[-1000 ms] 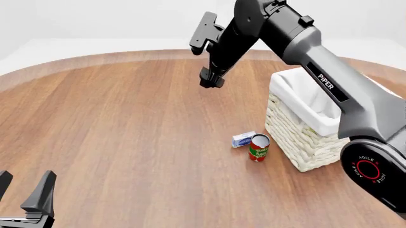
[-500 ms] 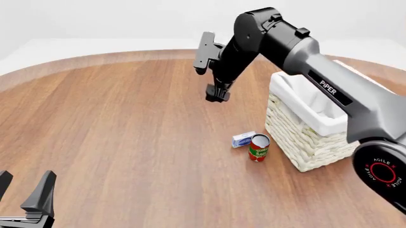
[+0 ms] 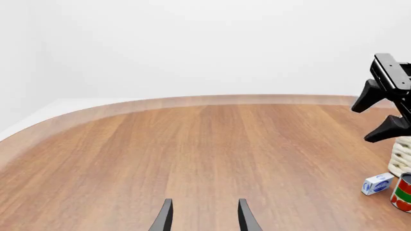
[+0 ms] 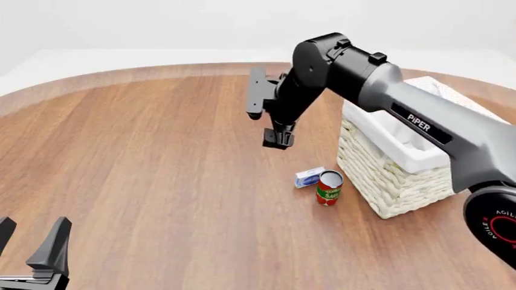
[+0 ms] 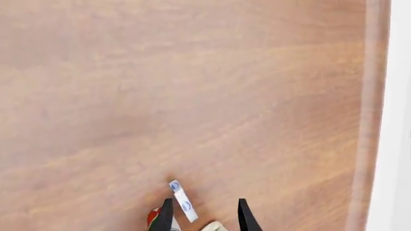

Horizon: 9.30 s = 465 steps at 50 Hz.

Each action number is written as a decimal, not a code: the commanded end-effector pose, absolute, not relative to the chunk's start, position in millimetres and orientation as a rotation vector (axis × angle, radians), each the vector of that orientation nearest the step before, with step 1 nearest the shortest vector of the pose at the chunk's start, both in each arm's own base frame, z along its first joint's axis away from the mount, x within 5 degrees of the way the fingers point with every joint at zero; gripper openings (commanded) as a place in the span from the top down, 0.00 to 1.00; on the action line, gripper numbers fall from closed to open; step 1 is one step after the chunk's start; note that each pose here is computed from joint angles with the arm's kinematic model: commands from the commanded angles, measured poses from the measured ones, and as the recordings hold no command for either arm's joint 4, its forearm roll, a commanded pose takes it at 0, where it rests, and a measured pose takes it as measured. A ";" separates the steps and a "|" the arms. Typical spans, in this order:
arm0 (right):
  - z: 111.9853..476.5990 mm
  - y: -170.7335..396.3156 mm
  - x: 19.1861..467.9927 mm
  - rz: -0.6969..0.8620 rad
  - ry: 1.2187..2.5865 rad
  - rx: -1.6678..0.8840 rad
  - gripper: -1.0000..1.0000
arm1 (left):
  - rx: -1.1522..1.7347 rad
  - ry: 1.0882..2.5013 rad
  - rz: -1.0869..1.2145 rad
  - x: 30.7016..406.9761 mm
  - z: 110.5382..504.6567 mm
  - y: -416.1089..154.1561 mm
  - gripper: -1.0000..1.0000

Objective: Pick up the alphabet soup and the cream cheese box, and put them in the basket.

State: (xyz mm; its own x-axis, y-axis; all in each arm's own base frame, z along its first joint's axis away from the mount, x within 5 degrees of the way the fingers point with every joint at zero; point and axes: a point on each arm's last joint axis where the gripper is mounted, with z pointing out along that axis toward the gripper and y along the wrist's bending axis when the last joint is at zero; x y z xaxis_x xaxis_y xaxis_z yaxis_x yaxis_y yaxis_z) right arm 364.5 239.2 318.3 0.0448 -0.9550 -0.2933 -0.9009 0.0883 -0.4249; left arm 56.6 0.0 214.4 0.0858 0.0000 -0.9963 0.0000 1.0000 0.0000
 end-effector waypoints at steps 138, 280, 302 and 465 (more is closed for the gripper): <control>197.6 193.5 389.5 -0.216 1.755 -2.187 0.00 | 0.000 1.485 0.000 56.6 214.4 0.0 0.00; 159.4 191.0 406.6 -0.131 1.944 -2.195 0.00 | 0.000 1.485 0.000 56.6 214.4 0.0 0.00; 153.5 191.2 411.0 -0.118 1.971 -2.198 0.00 | 0.000 1.485 0.000 56.6 214.4 0.0 0.00; 391.5 169.1 384.9 -0.370 1.658 -1.620 1.00 | 0.000 1.485 0.000 56.6 214.4 0.0 0.00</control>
